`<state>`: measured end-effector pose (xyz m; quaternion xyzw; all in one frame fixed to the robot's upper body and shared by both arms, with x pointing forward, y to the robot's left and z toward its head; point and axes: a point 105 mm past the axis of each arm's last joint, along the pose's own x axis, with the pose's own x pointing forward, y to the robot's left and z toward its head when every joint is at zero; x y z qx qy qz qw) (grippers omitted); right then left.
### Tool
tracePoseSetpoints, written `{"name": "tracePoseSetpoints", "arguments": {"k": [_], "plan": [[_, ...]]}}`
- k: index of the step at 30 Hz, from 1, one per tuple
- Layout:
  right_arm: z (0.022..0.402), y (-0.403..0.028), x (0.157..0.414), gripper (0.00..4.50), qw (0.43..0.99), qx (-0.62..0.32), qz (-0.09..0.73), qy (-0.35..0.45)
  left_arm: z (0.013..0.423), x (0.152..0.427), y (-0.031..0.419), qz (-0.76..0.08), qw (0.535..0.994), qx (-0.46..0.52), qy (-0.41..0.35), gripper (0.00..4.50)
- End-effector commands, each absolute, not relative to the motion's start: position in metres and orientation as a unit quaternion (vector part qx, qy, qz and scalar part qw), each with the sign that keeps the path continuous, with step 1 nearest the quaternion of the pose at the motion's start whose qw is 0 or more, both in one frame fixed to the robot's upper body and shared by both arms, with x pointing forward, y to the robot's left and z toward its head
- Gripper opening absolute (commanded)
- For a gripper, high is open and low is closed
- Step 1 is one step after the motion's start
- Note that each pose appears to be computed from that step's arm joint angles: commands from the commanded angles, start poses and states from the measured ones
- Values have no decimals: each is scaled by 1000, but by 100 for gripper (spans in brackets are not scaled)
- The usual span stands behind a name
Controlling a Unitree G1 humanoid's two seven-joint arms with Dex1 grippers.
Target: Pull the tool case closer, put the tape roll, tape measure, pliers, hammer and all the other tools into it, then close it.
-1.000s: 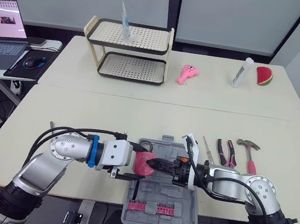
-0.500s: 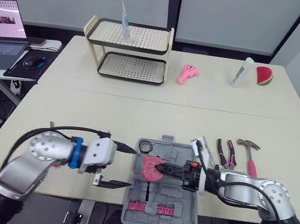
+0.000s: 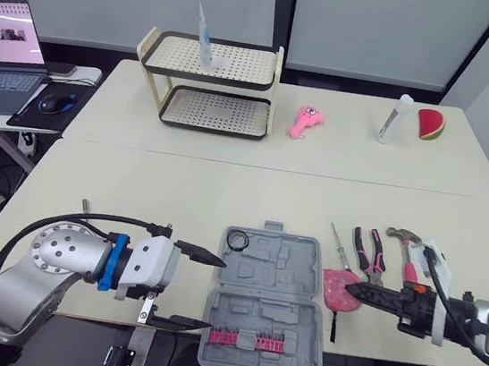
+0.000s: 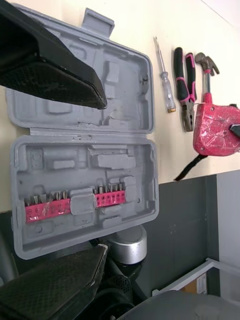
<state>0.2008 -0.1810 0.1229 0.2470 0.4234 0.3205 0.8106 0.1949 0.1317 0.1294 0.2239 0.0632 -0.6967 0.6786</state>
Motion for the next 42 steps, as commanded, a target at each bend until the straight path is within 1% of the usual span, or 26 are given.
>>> {"name": "tracePoseSetpoints", "arguments": {"k": [1,4,13,28,30,34,38,40,42], "plan": [[127,-187,196,79,808,241,322,431,135,187,128,-706,666,236,45,450],[109,-194,194,79,807,231,300,454,133,184,123,-711,663,232,43,450],[69,-195,198,79,808,217,270,476,133,182,115,-715,660,227,36,450],[48,-204,204,79,814,222,241,480,135,185,109,-718,658,227,26,450],[48,-206,205,152,814,222,237,482,135,185,108,-717,658,228,25,450],[51,-211,203,222,814,221,234,483,135,186,108,-716,659,228,25,450],[67,-222,200,296,821,212,236,474,136,186,108,-714,661,228,23,450],[81,-230,198,334,829,184,245,467,135,185,109,-714,662,227,24,450],[91,-233,196,390,836,147,260,460,135,185,109,-714,662,226,24,450]]}}
